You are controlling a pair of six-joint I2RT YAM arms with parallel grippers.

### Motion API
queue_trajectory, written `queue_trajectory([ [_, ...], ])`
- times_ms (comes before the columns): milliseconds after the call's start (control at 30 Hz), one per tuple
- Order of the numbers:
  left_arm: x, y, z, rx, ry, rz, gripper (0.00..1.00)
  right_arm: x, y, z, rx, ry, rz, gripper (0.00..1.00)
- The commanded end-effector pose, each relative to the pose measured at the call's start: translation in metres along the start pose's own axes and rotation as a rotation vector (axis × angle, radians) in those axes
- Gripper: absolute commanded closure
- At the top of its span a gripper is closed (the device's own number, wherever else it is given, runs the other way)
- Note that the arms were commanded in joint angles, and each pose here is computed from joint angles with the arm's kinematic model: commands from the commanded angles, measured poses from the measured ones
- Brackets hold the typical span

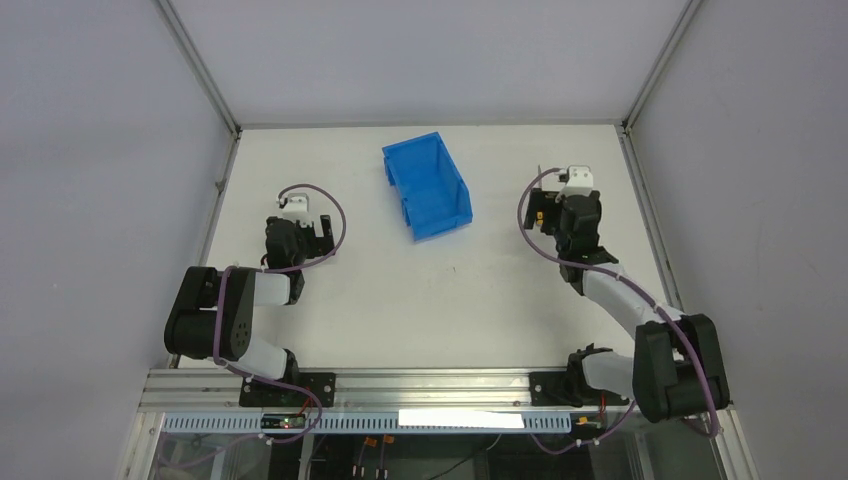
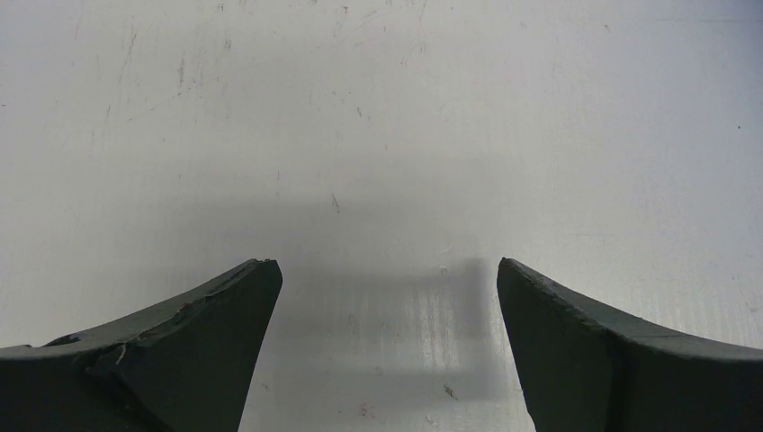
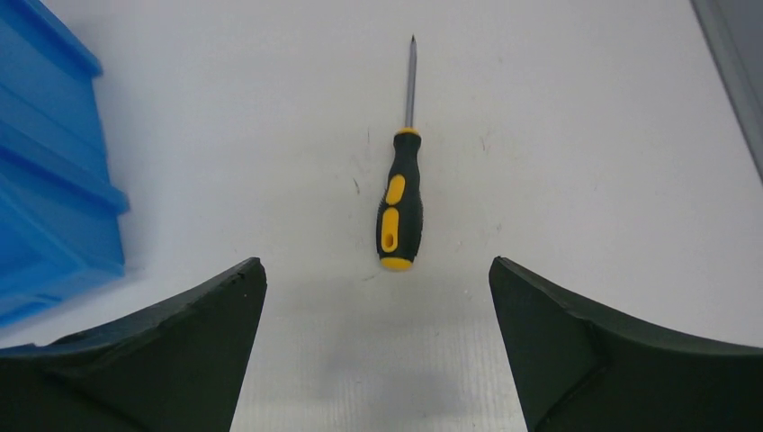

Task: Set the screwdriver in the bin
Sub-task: Pick up the screwdriver from the center of the board.

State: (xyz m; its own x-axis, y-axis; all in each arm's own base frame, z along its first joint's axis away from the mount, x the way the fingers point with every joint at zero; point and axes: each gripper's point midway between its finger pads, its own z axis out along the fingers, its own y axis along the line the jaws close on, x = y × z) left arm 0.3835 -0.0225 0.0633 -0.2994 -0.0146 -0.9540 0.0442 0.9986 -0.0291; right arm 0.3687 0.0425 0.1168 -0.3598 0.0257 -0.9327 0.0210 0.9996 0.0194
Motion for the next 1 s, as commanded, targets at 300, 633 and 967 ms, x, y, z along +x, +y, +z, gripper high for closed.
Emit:
queue_trajectory([
  [300,-0.018,0.001,0.004,0.006,-0.053,-0.009,0.00,-0.133,0.002,-0.065,-0.014,-0.082,0.044,0.01],
  [633,-0.018,0.001,0.004,0.006,-0.052,-0.009,0.00,-0.227,0.006,-0.111,-0.044,-0.137,0.041,0.01],
  [967,-0.018,0.001,0.004,0.005,-0.052,-0.009,0.00,-0.276,0.001,-0.134,-0.025,-0.171,0.024,0.01],
])
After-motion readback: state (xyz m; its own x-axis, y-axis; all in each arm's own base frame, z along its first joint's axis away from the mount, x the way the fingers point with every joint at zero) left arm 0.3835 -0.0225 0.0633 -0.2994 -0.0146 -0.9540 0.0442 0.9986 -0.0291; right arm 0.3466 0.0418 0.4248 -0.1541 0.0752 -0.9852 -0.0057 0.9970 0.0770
